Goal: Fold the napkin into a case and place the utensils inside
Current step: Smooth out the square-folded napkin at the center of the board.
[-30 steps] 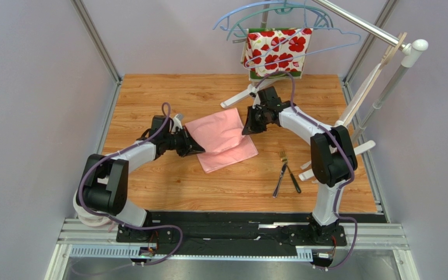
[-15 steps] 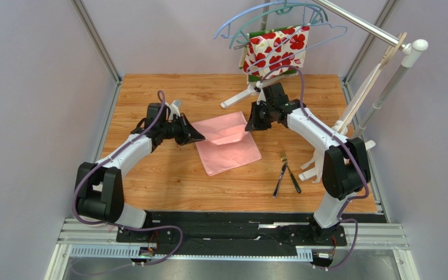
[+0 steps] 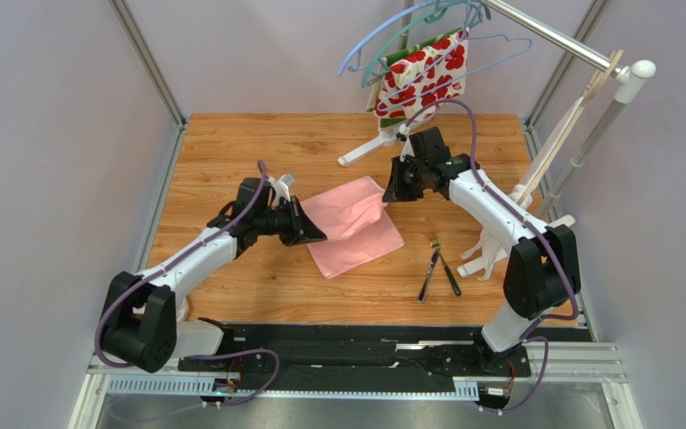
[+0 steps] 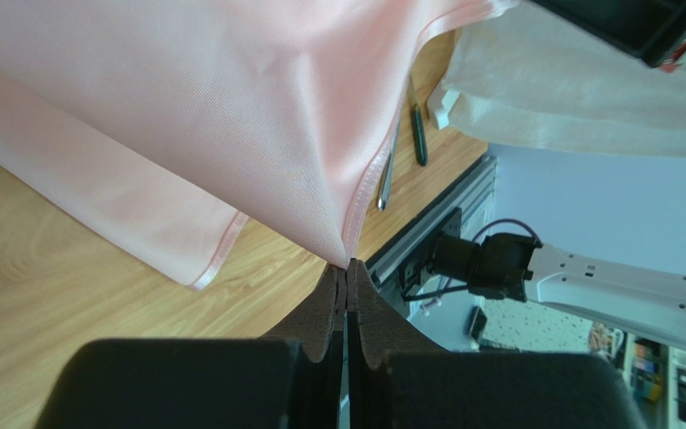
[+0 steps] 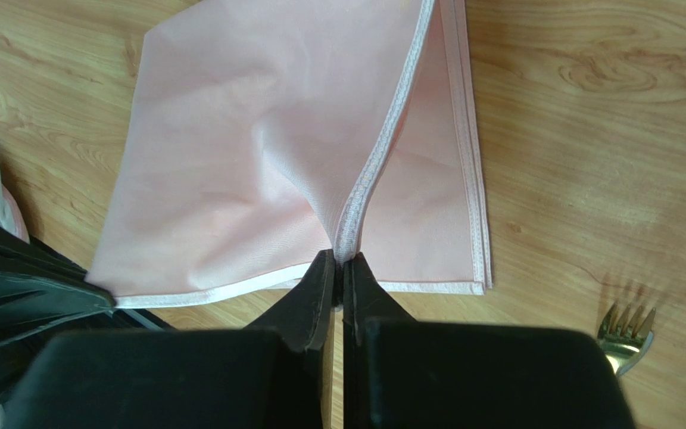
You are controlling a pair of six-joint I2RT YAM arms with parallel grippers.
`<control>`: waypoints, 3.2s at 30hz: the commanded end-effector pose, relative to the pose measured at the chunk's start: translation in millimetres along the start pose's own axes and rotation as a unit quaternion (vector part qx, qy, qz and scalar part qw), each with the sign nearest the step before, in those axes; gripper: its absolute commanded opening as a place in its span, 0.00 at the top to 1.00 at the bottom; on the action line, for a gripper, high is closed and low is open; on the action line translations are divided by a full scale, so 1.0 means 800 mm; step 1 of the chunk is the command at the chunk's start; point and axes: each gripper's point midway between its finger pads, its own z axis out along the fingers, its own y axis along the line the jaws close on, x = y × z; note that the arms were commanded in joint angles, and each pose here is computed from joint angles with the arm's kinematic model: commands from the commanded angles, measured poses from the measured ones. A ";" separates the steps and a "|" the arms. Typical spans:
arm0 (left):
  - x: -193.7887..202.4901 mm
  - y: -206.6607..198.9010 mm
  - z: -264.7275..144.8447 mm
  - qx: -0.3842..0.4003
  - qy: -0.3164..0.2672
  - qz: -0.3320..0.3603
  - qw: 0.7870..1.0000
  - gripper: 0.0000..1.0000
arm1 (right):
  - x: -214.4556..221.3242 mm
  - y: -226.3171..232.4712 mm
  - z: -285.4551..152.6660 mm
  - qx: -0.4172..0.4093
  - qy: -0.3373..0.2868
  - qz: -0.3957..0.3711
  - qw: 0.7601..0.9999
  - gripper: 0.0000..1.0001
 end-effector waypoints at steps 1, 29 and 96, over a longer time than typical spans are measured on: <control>0.035 0.011 0.026 -0.005 0.023 -0.021 1.000 1.00 | 0.017 -0.015 -0.012 0.019 -0.002 -0.011 1.000 1.00; 0.071 0.124 0.049 -0.147 0.030 -0.039 0.988 1.00 | 0.102 -0.074 0.057 0.051 0.079 0.017 0.995 1.00; 0.088 0.129 0.063 -0.071 0.095 0.007 0.993 1.00 | 0.117 -0.019 0.041 -0.002 0.080 -0.012 0.997 0.36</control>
